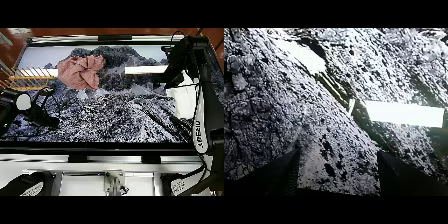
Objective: Fold the shirts.
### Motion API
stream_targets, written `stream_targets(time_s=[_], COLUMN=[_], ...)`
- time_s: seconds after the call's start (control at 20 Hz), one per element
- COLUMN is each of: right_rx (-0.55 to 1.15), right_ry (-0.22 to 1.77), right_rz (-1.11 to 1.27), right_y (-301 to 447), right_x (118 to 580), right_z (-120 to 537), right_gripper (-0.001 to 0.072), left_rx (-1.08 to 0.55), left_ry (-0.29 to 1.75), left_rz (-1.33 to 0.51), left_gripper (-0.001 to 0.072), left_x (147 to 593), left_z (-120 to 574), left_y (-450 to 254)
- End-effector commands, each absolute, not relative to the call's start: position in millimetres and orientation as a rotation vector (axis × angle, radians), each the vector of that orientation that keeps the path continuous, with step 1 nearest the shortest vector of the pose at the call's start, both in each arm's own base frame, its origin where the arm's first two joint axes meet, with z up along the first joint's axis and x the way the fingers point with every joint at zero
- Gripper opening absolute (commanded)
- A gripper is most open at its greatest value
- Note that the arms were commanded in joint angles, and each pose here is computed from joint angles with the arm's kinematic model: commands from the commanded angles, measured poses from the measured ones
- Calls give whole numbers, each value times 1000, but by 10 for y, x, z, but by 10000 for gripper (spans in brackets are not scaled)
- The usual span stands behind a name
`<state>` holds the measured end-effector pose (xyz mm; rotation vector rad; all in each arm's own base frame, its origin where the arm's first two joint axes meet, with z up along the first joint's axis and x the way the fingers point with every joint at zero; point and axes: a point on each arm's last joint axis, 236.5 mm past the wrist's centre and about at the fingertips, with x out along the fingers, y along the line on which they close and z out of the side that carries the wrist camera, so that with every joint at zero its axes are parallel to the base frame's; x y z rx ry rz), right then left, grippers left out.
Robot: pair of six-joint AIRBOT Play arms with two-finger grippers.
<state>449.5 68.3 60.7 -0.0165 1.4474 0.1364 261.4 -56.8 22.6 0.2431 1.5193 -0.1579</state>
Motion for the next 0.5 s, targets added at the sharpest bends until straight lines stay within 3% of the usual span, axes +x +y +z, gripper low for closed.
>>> stream_targets(time_s=[0.0, 0.25, 0.4, 0.45], right_rx=[-14, -37, -62, -81], right_ry=[1420, 1378, 1355, 1355], right_rz=[138, 128, 95, 95], right_y=[695, 652, 566, 540], right_x=[4557, 4659, 4720, 4722], right_z=[618, 630, 634, 634], right_gripper=[584, 584, 583, 583], left_rx=[238, 200, 131, 77], left_ry=[1527, 1519, 1327, 1225], left_rz=[-166, -172, -161, -142], left_gripper=[600, 599, 645, 698], left_x=[2636, 2685, 3186, 3478], left_z=[179, 138, 170, 249], left_y=[-601, -680, -817, -872])
